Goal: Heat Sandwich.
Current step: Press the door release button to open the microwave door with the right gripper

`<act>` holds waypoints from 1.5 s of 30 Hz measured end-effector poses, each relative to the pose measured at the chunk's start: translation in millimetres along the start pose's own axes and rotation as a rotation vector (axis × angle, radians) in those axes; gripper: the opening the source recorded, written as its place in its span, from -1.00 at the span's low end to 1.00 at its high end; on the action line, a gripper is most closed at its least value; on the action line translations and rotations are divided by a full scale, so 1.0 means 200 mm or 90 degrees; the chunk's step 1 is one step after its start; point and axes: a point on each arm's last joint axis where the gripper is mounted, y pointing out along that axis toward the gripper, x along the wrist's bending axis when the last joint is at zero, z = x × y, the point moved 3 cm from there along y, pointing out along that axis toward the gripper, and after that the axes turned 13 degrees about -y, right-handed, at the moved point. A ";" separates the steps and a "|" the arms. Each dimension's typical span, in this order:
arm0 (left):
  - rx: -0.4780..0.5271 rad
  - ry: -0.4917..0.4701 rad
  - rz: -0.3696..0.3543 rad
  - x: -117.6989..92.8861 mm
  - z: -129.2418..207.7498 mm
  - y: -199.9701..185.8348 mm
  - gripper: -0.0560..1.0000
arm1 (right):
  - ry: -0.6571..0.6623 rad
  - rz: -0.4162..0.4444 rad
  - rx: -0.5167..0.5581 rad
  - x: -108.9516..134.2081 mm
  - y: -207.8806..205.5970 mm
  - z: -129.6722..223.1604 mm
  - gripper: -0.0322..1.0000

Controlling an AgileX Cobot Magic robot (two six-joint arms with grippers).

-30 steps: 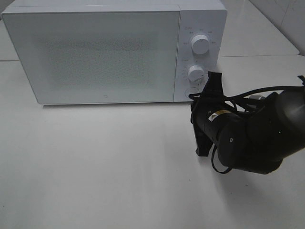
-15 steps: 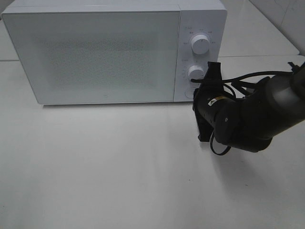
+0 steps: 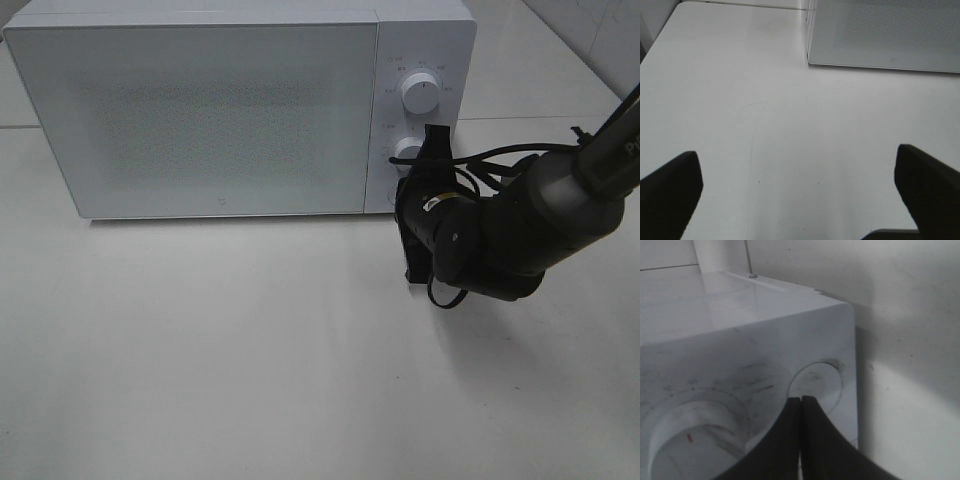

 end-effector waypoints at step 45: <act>0.000 -0.001 0.002 0.00 0.00 0.00 0.97 | -0.028 -0.014 -0.022 -0.04 0.11 0.02 -0.90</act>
